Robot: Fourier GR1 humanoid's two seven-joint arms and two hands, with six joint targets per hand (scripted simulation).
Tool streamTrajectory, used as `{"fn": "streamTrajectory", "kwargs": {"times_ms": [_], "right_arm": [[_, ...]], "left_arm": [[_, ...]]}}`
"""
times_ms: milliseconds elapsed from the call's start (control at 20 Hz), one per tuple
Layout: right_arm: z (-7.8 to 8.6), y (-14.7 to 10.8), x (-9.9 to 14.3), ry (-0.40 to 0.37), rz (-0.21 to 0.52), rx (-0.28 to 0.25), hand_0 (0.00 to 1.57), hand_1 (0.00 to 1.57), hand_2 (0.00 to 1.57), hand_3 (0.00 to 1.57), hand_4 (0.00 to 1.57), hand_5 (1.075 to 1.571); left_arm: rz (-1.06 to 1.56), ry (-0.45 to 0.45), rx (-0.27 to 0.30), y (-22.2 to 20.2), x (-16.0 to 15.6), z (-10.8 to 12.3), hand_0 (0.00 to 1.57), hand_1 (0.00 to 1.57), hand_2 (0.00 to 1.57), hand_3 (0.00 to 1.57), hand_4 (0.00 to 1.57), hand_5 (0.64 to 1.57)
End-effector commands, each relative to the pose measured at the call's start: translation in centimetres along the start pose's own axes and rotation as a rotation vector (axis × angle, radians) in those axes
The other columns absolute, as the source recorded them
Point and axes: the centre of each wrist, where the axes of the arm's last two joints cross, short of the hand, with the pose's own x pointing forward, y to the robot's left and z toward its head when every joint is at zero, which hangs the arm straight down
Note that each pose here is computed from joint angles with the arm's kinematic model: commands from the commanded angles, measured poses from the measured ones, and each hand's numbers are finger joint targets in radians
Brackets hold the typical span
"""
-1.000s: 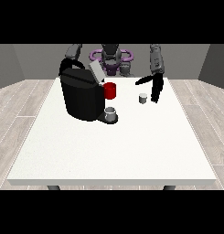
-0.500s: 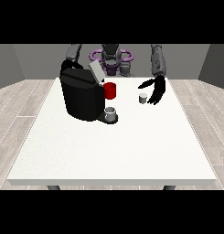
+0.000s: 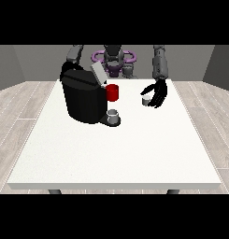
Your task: Insert the coffee pod into the coffee machine and close the lid
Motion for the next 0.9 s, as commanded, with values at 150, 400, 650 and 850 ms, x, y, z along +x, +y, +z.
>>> {"fn": "streamTrajectory", "kwargs": {"times_ms": [150, 400, 650, 850], "right_arm": [[0.2, 0.5, -0.9, 0.055, 0.015, -0.003, 0.0, 0.0, 0.0, 0.0, 0.49, 1.571], [-1.1, 0.6, 1.5, -0.016, -0.034, -0.009, 0.0, 0.0, 0.0, 0.0, 0.5, 1.571], [-0.5, 0.0, 0.5, -0.016, -0.032, 0.0, 0.0, 0.0, 0.0, 0.0, 0.52, 1.571], [-0.6, -1.8, -0.4, -0.005, -0.053, -0.023, 0.0, 0.0, 0.0, 0.0, 0.43, 1.571]], "left_arm": [[-0.048, -0.021, 0.045, -1.9, 1.3, -0.8, 0.84, 0.84, 0.97, 0.74, 0.39, 1.571], [-0.151, -0.047, 0.101, 1.1, 0.1, -1.1, 0.99, 0.99, 1.09, 0.87, 0.29, 1.571], [-0.185, -0.034, 0.072, 0.2, 0.0, -1.2, 1.11, 1.11, 1.17, 0.97, 0.28, 1.571], [-0.166, -0.122, 0.044, 1.3, 0.4, -1.4, 1.32, 1.32, 1.43, 1.41, 0.55, 1.571]]}}
